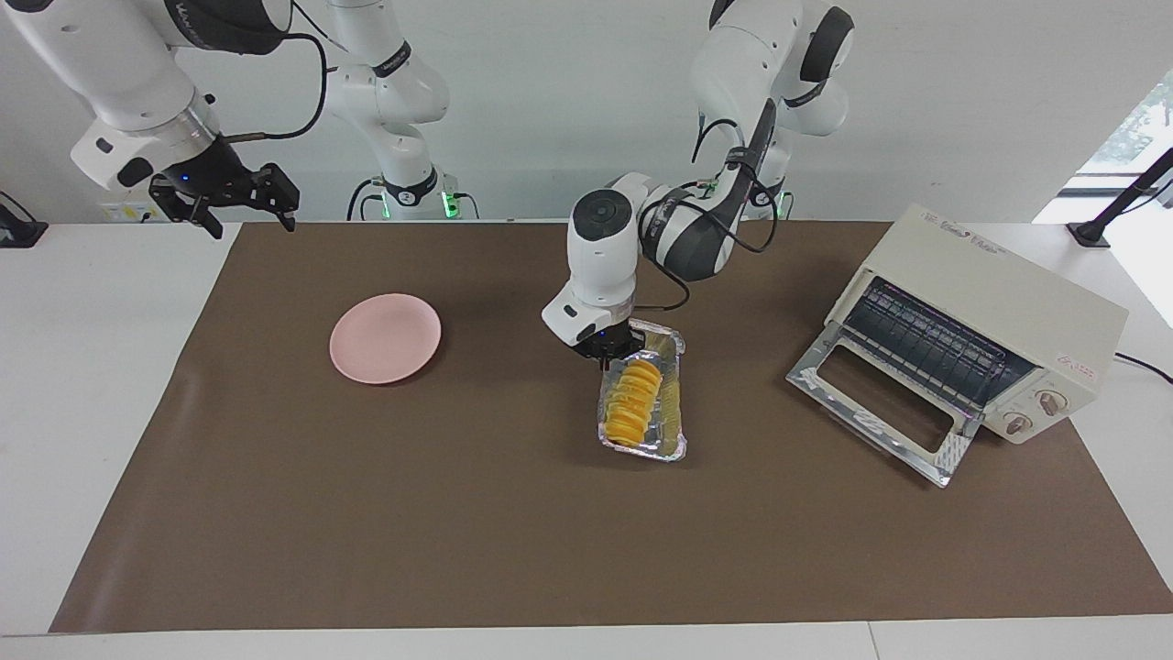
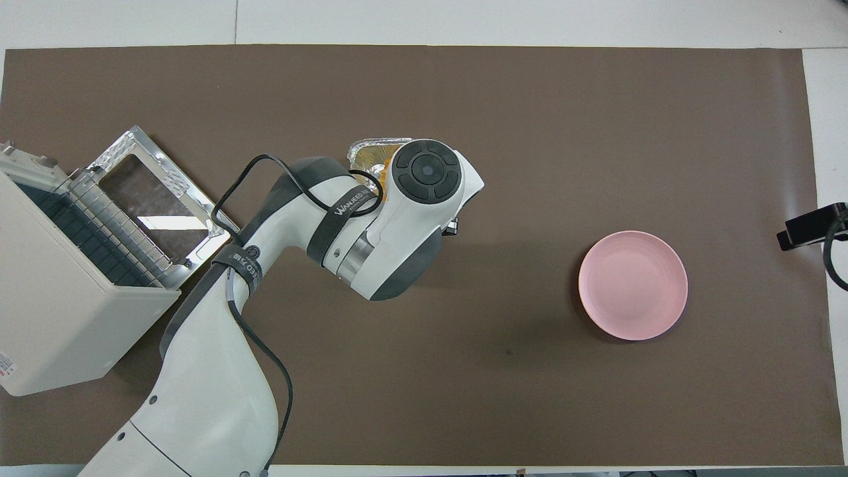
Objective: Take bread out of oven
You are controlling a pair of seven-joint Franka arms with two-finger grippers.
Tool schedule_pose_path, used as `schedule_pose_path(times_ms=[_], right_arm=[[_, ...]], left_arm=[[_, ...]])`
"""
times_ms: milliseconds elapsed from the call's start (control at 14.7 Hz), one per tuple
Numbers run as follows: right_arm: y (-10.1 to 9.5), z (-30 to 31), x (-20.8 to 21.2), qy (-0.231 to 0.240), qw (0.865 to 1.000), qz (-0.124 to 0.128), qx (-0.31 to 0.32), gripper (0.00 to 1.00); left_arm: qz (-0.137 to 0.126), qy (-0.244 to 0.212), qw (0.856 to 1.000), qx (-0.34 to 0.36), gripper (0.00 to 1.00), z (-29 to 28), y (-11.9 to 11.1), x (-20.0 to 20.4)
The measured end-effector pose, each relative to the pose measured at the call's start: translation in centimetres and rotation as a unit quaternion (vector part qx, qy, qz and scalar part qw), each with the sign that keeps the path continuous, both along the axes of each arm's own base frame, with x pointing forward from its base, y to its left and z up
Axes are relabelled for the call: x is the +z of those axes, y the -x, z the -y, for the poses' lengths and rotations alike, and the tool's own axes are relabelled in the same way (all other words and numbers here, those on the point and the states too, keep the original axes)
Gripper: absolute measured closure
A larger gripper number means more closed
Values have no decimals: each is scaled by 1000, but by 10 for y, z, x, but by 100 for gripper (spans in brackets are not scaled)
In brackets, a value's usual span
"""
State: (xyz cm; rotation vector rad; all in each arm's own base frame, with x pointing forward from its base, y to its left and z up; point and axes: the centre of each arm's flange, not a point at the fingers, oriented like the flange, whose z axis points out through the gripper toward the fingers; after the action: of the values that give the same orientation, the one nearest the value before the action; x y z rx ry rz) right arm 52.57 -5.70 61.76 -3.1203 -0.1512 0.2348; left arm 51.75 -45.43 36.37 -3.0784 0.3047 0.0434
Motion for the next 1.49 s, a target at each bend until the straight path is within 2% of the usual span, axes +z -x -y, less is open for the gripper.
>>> schedule_pose_path(times_ms=[272,475,679,883,1087,1155,1291,1494], right_arm=[[1,6,-1,0,1000,-1,-6,0],[1,5,0,0,1000,0,-5,0],[1,1,0,0,1000,0,-1,0],[-3,-7,-2,1,1000,10,7,0],[-7,-29,-13,4,1000,22,11,0],[-7,-39,-17,7,1000,25,0,0],[-10,-67,-27,12,999,31,-22,0],[-14,-125,-49,19,998,41,-54,0]], left_arm=[[-10,-4,998,55,99,-1,1,-14],[-16,-13,997,69,98,-10,-1,-23],[-19,-20,997,78,70,-17,-3,-25],[-7,-23,994,102,37,-39,-25,-11],[13,-14,986,163,5,-111,-65,55],[13,-9,982,186,0,-148,-75,86],[6,5,979,203,0,-229,-82,147],[-25,6,984,175,0,-337,-63,213]])
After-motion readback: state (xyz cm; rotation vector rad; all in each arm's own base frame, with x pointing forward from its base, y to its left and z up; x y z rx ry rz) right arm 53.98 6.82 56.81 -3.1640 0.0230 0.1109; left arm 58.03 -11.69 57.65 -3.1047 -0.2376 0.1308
